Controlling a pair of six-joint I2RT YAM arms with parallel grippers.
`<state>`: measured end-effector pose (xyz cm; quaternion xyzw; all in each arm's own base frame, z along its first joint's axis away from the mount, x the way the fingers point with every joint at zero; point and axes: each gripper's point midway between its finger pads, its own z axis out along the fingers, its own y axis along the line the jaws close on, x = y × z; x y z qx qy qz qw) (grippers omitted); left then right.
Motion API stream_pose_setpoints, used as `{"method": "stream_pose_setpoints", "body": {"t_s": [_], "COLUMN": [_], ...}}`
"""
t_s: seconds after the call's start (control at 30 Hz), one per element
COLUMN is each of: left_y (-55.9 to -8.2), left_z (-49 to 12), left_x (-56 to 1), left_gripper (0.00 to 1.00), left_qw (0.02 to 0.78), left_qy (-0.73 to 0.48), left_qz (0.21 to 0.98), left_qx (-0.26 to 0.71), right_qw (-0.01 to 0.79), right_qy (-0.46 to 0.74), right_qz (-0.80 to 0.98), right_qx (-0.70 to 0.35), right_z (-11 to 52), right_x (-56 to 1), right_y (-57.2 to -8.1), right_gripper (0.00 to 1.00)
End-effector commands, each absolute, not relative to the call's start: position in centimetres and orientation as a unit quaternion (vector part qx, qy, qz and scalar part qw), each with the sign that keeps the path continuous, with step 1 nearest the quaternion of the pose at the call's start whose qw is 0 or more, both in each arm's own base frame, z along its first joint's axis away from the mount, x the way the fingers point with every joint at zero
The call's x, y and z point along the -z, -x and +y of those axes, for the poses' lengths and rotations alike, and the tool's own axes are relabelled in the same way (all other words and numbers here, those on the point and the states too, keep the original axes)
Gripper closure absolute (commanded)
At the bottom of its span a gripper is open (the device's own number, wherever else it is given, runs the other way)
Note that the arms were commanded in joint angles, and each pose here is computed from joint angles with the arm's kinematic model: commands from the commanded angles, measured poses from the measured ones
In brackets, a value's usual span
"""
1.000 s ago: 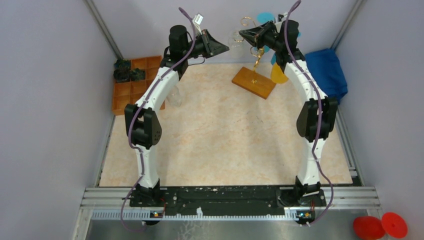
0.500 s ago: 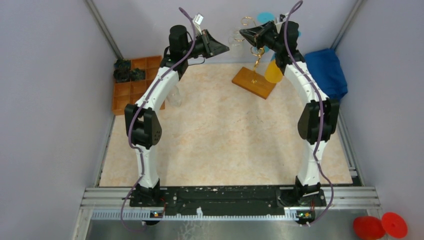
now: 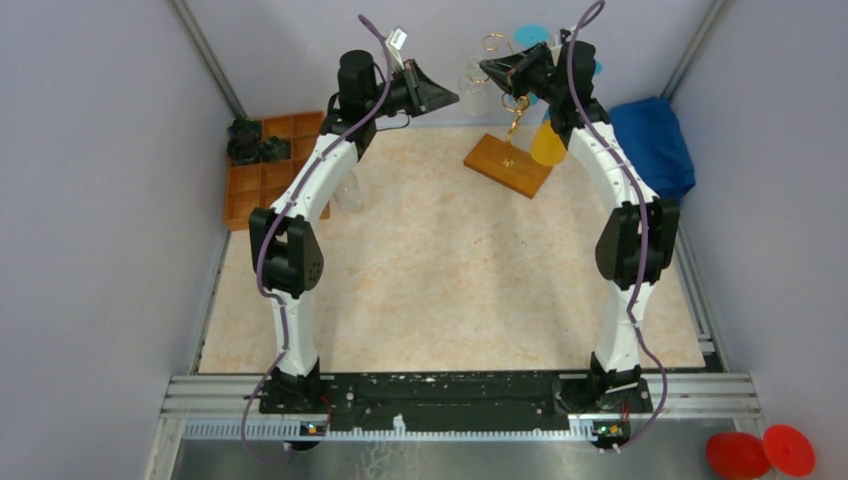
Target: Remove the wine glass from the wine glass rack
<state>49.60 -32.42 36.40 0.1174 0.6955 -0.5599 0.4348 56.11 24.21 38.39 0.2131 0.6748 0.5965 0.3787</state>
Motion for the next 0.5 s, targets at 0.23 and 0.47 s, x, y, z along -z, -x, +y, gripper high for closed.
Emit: {"method": "stream_pose_setpoints", "body": {"t_s": [0.23,0.47], "left_y": [-47.9,-47.9], "left_z": [-32.2,-32.1], "left_x": [-38.7,-38.6], "left_gripper": [0.9,0.9], "left_qw": [0.442,0.442], "left_qy": [-0.136,-0.137], "left_qz": [0.684,0.685], "left_qx": [0.565,0.563], "right_qw": [0.477,0.47], "right_qy": [-0.168,-0.173], "right_qz": [0.607,0.615], "right_qx": [-0.613,-0.609], "right_z": [22.6,22.4], "right_x": [-49.7,-49.1], "right_y": [-53.3,-53.6], "right_gripper": [1.0,1.0]}}
